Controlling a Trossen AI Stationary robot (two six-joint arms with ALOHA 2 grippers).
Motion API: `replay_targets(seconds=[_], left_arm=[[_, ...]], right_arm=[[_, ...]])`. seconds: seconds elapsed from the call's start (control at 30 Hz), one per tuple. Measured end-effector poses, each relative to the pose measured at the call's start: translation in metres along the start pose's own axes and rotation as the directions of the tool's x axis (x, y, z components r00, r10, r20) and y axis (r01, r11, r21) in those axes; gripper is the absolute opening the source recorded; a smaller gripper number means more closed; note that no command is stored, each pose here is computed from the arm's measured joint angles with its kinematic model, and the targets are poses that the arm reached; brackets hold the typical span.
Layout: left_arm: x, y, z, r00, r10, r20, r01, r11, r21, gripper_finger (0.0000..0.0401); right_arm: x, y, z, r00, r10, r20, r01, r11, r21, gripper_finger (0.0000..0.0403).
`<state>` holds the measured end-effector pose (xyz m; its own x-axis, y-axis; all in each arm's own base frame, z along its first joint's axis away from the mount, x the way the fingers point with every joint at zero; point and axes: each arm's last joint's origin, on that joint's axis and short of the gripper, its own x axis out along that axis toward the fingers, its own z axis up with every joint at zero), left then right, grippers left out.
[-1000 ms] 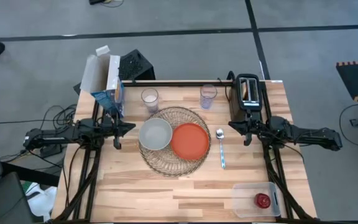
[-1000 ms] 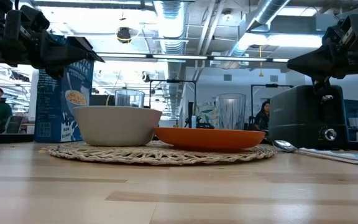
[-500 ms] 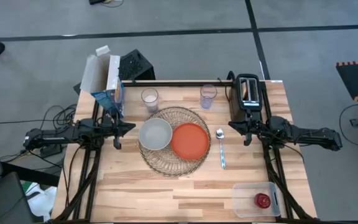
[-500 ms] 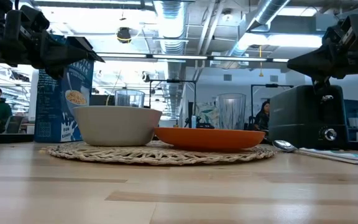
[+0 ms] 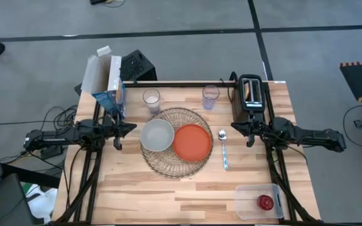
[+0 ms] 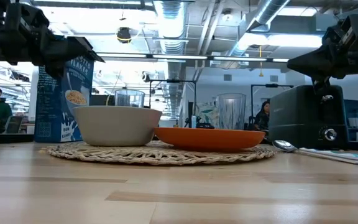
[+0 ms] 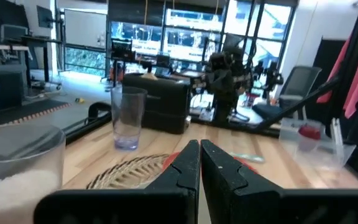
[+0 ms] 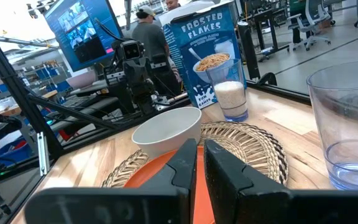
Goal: Arrange a breakfast setting
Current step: Pour the cereal into the gray bowl
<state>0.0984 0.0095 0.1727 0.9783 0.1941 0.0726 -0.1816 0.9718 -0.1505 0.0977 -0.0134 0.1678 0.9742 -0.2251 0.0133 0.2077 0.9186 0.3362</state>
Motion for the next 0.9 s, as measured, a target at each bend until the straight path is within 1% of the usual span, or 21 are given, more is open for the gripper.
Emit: replay_targets(seconds=[0.03, 0.13, 0.2, 0.3, 0.43, 0.57, 0.73, 0.8, 0.9], left_arm=[[0.000, -0.001, 0.001, 1.000, -0.013, 0.013, 0.013, 1.000, -0.005, 0.0000], [0.000, -0.004, 0.007, 0.994, -0.100, 0.048, 0.100, 0.995, -0.006, 0.0000], [-0.001, -0.005, 0.009, 0.989, -0.145, 0.040, 0.146, 0.989, -0.028, 0.0000], [-0.003, -0.008, 0.024, 0.980, -0.175, 0.090, 0.181, 0.982, -0.058, 0.0000], [-0.006, -0.009, 0.038, 0.978, -0.178, 0.114, 0.188, 0.978, -0.088, 0.0000], [-0.008, -0.012, 0.061, 0.969, -0.181, 0.166, 0.201, 0.973, -0.112, 0.0000], [-0.002, -0.017, 0.086, 0.972, -0.179, 0.153, 0.198, 0.973, -0.121, 0.0000], [0.002, -0.019, 0.098, 0.977, -0.172, 0.129, 0.188, 0.974, -0.123, 0.0000], [0.011, -0.022, 0.113, 0.989, -0.145, 0.033, 0.148, 0.980, -0.134, 0.0000]], right_arm=[[0.000, 0.000, 0.000, 1.000, 0.000, 0.000, 0.000, 1.000, 0.000, 0.0059], [0.000, 0.000, 0.000, 1.000, 0.000, 0.000, 0.000, 1.000, 0.000, 0.0059], [0.000, 0.000, 0.000, 1.000, 0.000, 0.001, 0.000, 1.000, 0.000, 0.0059], [0.000, 0.000, 0.000, 1.000, 0.000, 0.001, 0.000, 1.000, 0.000, 0.0059], [0.000, 0.000, 0.000, 1.000, 0.000, 0.001, 0.000, 1.000, 0.000, 0.0059], [0.000, 0.000, 0.000, 1.000, 0.000, 0.000, 0.000, 1.000, 0.000, 0.0059], [0.000, 0.000, 0.000, 1.000, 0.000, 0.000, 0.000, 1.000, 0.000, 0.0059], [0.000, 0.000, 0.000, 1.000, 0.000, 0.001, 0.000, 1.000, 0.000, 0.0059], [0.000, 0.000, 0.000, 1.000, 0.000, 0.000, 0.000, 1.000, 0.000, 0.0059]])
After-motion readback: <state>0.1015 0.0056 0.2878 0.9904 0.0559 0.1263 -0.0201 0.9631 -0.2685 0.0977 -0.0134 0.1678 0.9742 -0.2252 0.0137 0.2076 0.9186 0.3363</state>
